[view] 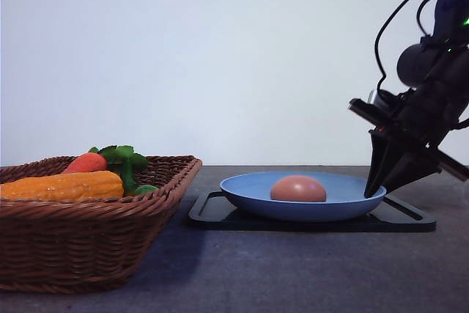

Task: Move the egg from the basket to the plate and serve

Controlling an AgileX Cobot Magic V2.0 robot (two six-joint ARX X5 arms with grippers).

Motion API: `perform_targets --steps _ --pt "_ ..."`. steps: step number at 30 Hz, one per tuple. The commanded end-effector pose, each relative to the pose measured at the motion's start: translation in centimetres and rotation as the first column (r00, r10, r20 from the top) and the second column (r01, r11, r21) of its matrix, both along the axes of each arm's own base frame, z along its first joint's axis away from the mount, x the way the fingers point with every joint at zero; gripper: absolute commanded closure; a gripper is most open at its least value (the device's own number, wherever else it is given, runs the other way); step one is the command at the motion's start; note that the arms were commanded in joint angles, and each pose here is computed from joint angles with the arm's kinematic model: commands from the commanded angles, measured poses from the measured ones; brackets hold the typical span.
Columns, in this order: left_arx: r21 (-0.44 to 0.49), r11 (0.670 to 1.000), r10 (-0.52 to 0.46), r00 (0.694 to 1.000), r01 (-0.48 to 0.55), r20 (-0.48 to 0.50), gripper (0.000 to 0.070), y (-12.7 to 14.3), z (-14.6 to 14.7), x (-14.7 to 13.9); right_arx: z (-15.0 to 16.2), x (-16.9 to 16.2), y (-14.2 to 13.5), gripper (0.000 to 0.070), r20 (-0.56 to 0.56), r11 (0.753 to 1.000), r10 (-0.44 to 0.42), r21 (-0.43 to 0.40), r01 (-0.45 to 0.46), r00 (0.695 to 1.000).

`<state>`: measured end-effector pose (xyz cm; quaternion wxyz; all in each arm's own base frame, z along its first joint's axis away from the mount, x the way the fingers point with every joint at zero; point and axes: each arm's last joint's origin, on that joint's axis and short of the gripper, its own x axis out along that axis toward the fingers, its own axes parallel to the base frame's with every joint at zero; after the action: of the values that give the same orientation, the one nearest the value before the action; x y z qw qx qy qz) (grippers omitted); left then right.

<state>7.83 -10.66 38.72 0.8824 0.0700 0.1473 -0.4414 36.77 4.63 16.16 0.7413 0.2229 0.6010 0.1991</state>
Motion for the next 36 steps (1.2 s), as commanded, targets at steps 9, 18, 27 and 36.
perform_targets --steps 9,18,27,36 --pt "-0.016 1.0 0.016 1.0 -0.016 0.01 0.031 -0.1 0.4 0.0 -0.3 0.8 -0.2 0.0495 0.024 1.0 0.004 -0.001 -0.004 1.0" --pt "0.006 1.0 0.028 1.0 -0.028 0.005 0.0321 -1.0 0.1 0.7 2.0 1.5 -2.1 0.0495 0.078 1.0 0.003 0.023 -0.004 0.997" --pt "0.17 0.973 0.147 0.988 -0.154 0.051 0.065 -3.4 -1.5 3.5 7.0 0.1 -4.6 0.0669 0.136 0.999 0.008 0.03 -0.012 0.991" --pt "0.35 0.877 0.371 0.927 -0.33 -0.056 0.07 -4.0 -5.6 10.6 11.0 -4.1 -2.2 0.07 0.203 0.991 0.114 -0.098 -0.096 0.972"
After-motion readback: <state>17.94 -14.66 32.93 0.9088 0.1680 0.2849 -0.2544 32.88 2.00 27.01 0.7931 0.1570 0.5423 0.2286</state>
